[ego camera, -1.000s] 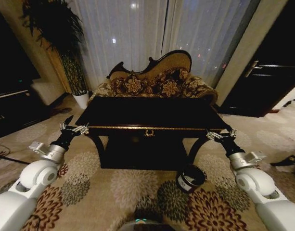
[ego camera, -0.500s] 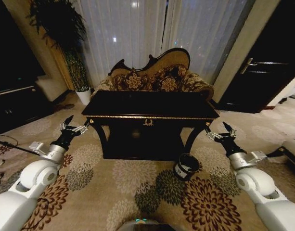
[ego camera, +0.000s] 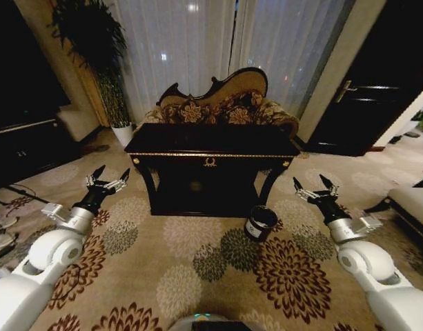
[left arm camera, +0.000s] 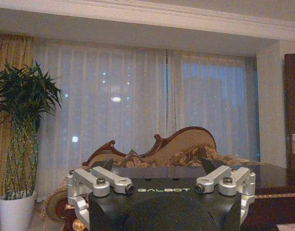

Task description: Move to the front of the table and place the trash on the table into the trash bin.

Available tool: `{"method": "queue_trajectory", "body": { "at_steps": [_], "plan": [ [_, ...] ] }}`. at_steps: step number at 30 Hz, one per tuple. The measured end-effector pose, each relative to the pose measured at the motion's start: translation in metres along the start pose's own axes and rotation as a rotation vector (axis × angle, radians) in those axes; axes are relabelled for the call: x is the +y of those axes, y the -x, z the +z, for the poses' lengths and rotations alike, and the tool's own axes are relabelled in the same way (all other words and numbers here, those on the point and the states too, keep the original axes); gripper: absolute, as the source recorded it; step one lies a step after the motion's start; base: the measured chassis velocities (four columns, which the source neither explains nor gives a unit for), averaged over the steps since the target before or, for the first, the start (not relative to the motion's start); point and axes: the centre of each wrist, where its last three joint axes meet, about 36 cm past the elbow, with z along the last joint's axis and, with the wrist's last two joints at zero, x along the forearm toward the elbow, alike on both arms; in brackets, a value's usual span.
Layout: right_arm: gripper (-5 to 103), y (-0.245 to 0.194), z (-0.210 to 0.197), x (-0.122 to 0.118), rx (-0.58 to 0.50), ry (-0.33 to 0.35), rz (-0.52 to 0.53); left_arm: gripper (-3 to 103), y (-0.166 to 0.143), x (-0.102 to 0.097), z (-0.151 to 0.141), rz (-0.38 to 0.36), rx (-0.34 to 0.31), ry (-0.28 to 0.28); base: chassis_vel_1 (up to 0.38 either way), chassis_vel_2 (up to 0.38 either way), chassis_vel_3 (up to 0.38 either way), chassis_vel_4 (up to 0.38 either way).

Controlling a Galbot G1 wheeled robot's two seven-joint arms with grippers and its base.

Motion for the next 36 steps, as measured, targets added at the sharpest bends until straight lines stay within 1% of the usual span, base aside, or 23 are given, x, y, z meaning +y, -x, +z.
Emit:
{"method": "queue_trajectory", "body": {
  "at_steps": [15,36],
  "plan": [
    [100,-0.0001,0.0,0.0,0.0,0.0,0.0,100,0.0,0.0,0.0,0.0,0.0,0.0,0.201,-0.195,-0.191,0.185],
    [100,0.0,0.0,0.0,0.0,0.0,0.0,100,0.0,0.0,0.0,0.0,0.0,0.0,0.006,-0.009,-0.007,0.011]
  ]
}}
